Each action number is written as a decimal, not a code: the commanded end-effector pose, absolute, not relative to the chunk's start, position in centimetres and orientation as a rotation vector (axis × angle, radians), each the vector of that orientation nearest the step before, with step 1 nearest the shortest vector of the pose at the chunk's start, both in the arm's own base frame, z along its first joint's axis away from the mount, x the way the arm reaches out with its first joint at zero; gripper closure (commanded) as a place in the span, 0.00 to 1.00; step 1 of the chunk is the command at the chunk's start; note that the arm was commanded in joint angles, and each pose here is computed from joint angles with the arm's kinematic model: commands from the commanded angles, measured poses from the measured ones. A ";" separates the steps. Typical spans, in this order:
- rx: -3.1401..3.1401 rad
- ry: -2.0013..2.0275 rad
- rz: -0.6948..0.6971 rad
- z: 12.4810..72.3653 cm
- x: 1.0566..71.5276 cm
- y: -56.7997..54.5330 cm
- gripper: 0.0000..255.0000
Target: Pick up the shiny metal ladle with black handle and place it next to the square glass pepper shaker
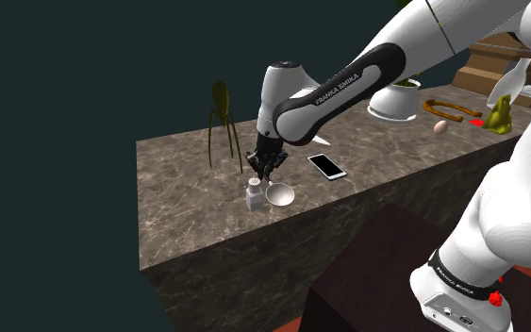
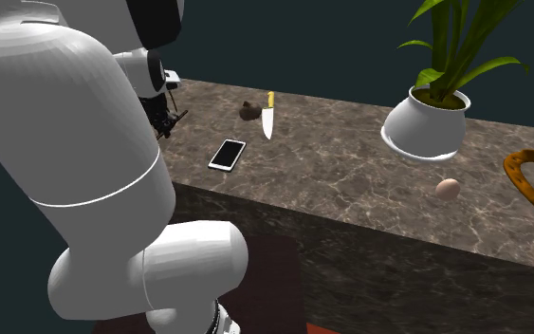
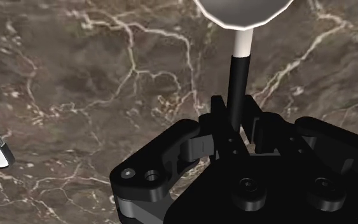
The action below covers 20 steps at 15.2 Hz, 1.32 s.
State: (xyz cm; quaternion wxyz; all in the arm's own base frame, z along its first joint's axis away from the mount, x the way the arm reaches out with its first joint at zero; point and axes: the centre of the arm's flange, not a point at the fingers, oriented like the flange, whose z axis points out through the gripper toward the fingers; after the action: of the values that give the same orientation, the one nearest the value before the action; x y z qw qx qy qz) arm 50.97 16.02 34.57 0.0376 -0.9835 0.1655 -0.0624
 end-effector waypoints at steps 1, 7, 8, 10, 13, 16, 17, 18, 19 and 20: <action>-3.018 0.508 -0.192 34.5 51.0 16.0 1.00; -3.018 0.508 -0.192 34.5 51.0 16.0 0.00; -3.018 0.508 -0.192 34.5 51.0 16.0 0.00; -3.018 0.508 -0.192 34.5 51.0 16.0 0.00; -3.018 0.508 -0.192 38.4 50.5 15.8 0.00; -3.018 0.508 -0.192 39.5 50.3 15.7 0.00; -3.018 0.508 -0.192 39.5 50.3 15.7 0.00; -3.018 0.508 -0.192 39.5 50.3 15.7 0.00; -3.018 0.508 -0.192 39.5 50.3 15.7 0.00; -3.018 0.508 -0.192 39.5 50.3 15.7 0.00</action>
State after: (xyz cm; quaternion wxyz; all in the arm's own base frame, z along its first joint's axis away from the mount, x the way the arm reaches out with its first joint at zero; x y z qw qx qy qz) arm 50.34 15.76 39.44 0.0378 -0.9835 0.1655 -0.0626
